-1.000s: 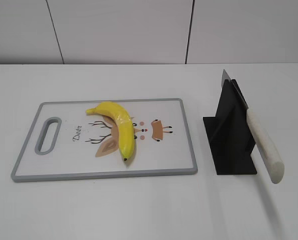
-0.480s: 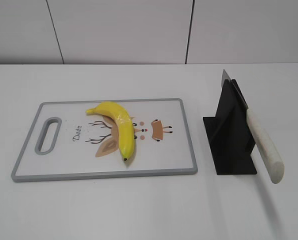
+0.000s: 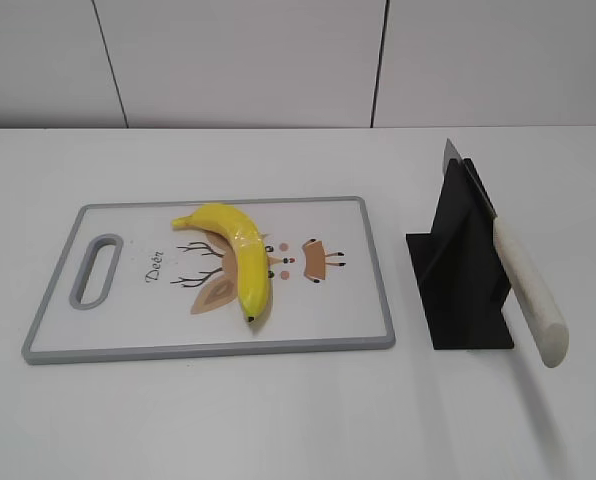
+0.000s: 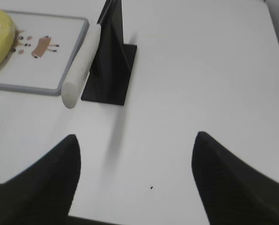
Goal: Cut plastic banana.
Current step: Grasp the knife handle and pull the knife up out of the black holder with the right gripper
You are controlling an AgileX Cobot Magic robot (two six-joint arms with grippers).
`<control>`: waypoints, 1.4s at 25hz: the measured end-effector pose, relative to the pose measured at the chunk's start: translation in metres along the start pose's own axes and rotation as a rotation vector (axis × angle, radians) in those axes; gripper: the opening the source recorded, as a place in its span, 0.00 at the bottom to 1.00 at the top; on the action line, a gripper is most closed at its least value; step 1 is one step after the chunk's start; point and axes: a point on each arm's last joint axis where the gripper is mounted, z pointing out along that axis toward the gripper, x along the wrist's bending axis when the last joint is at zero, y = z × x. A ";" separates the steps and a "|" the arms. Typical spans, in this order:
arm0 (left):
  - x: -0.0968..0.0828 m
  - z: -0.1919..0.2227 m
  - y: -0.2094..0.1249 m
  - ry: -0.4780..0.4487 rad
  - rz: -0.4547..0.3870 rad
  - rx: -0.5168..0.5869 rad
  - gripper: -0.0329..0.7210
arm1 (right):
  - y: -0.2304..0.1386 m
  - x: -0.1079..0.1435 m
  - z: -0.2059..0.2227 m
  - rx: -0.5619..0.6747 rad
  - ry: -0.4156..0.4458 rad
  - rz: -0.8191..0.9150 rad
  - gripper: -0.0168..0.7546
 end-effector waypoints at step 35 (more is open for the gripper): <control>0.000 0.000 0.000 0.000 0.000 0.000 0.81 | 0.115 0.037 0.185 0.819 0.158 0.144 0.76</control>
